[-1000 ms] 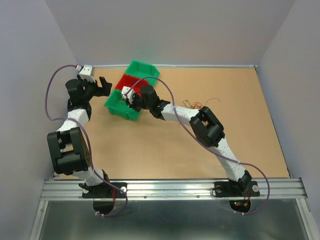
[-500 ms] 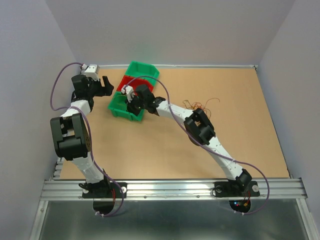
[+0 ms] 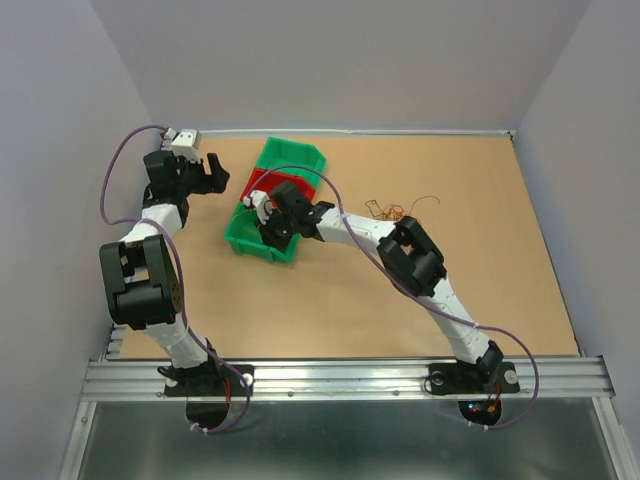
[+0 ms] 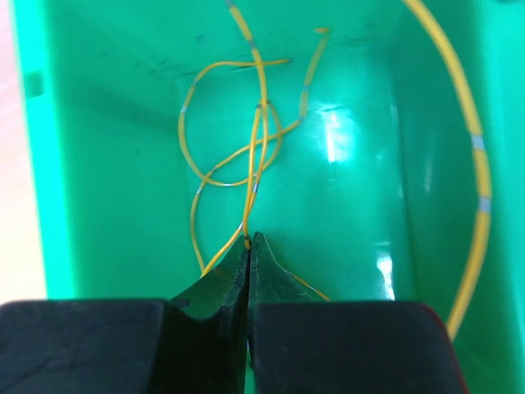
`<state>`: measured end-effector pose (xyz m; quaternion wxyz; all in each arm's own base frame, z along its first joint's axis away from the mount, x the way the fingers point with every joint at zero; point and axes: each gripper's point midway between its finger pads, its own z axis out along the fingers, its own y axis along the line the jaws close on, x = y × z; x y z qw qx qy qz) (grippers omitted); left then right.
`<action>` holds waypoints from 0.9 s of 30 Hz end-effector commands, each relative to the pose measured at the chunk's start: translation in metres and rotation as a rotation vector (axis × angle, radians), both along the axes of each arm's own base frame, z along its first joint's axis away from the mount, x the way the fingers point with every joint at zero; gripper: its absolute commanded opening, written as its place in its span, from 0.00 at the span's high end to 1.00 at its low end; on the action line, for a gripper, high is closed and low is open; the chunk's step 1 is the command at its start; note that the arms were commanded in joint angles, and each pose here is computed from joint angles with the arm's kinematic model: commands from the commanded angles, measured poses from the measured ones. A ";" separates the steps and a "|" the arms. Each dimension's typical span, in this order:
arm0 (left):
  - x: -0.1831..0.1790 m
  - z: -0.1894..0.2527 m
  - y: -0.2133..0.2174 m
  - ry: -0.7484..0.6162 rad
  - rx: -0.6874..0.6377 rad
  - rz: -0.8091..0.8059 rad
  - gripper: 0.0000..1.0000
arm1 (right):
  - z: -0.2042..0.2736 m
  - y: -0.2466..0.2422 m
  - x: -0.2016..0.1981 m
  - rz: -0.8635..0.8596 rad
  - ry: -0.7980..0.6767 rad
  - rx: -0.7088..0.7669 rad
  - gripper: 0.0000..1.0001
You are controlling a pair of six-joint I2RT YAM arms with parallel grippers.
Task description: Untangle the cables
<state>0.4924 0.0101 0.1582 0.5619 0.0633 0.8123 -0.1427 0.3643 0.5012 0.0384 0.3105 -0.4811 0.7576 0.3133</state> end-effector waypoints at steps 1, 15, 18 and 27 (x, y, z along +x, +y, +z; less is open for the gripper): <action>-0.006 0.045 -0.014 -0.135 0.040 -0.049 0.13 | 0.020 0.015 -0.042 0.068 -0.020 -0.021 0.98; -0.058 0.094 -0.049 -0.388 0.081 -0.187 0.13 | 0.126 0.002 -0.030 -0.131 -0.222 0.219 0.57; -0.064 0.099 -0.051 -0.410 0.086 -0.194 0.13 | 0.136 -0.010 -0.033 -0.162 -0.232 0.227 0.50; -0.081 0.111 -0.061 -0.470 0.101 -0.234 0.12 | 0.158 -0.034 -0.032 -0.263 -0.271 0.252 0.28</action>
